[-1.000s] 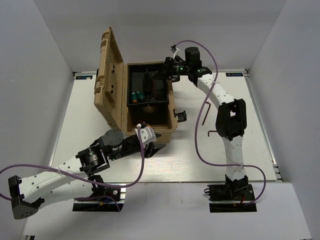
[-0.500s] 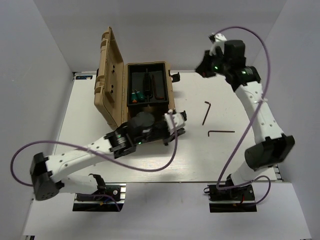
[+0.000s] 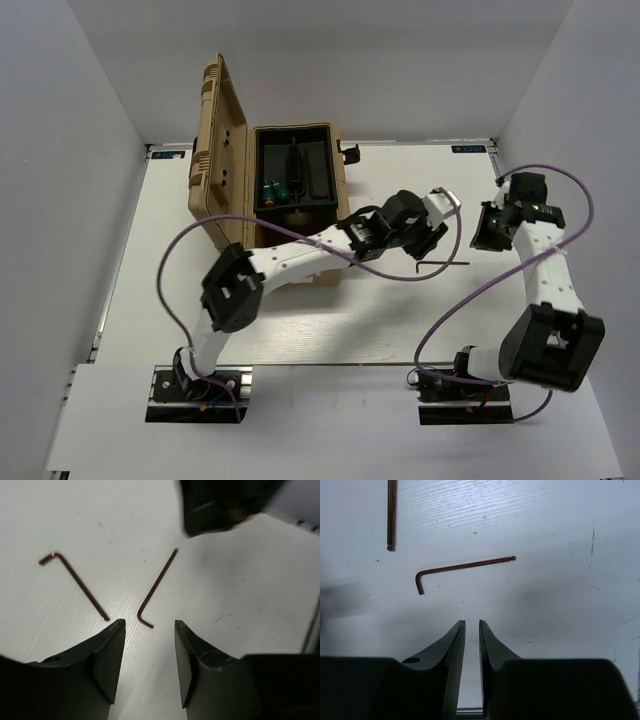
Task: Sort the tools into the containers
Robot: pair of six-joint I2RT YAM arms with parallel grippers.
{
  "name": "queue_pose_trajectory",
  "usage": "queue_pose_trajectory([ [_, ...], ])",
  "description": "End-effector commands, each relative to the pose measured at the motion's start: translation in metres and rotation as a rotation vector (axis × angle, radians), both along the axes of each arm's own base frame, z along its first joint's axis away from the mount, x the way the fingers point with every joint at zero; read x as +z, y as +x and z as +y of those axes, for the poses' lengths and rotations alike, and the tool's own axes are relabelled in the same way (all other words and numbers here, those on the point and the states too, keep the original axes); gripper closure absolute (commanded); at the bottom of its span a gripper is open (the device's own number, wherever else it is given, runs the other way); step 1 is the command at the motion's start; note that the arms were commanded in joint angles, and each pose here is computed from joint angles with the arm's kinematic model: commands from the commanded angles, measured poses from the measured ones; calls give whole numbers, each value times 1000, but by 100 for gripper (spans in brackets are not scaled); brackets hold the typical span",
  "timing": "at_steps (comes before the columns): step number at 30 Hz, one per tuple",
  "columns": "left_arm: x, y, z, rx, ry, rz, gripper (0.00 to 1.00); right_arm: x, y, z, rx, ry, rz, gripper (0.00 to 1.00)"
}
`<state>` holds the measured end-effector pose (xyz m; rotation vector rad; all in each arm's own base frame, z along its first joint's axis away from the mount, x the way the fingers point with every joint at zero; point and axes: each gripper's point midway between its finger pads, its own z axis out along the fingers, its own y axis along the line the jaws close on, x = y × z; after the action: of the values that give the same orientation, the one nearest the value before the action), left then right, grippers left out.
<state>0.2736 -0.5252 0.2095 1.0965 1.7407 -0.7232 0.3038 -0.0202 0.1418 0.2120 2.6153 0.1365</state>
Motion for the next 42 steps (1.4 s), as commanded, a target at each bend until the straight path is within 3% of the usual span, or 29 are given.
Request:
queue_pose_trajectory([
  [1, -13, 42, -10, 162, 41, 26, 45, 22, -10, 6, -34, 97, -110, 76],
  [2, -28, 50, -9, 208, 89, 37, 45, 24, -11, 1, -63, 113, -129, 79],
  [4, -25, 66, -22, 245, 53, 49, 45, 19, -23, 4, -67, 136, -138, 82],
  [5, -48, 76, -21, 273, 81, 65, 45, 25, -22, 1, -76, 131, -183, 85],
  [13, -94, 130, -13, 484, 90, 61, 45, 13, -34, 8, -62, 203, -202, 85],
  [23, -129, 137, -16, 536, 90, 89, 45, 8, -43, 20, -40, 264, -189, 85],
  [31, -131, 134, -28, 503, 52, 119, 45, 8, -43, 21, -34, 266, -194, 85],
  [42, -165, 132, -25, 510, 103, 144, 46, 11, -44, 22, -32, 271, -205, 84],
])
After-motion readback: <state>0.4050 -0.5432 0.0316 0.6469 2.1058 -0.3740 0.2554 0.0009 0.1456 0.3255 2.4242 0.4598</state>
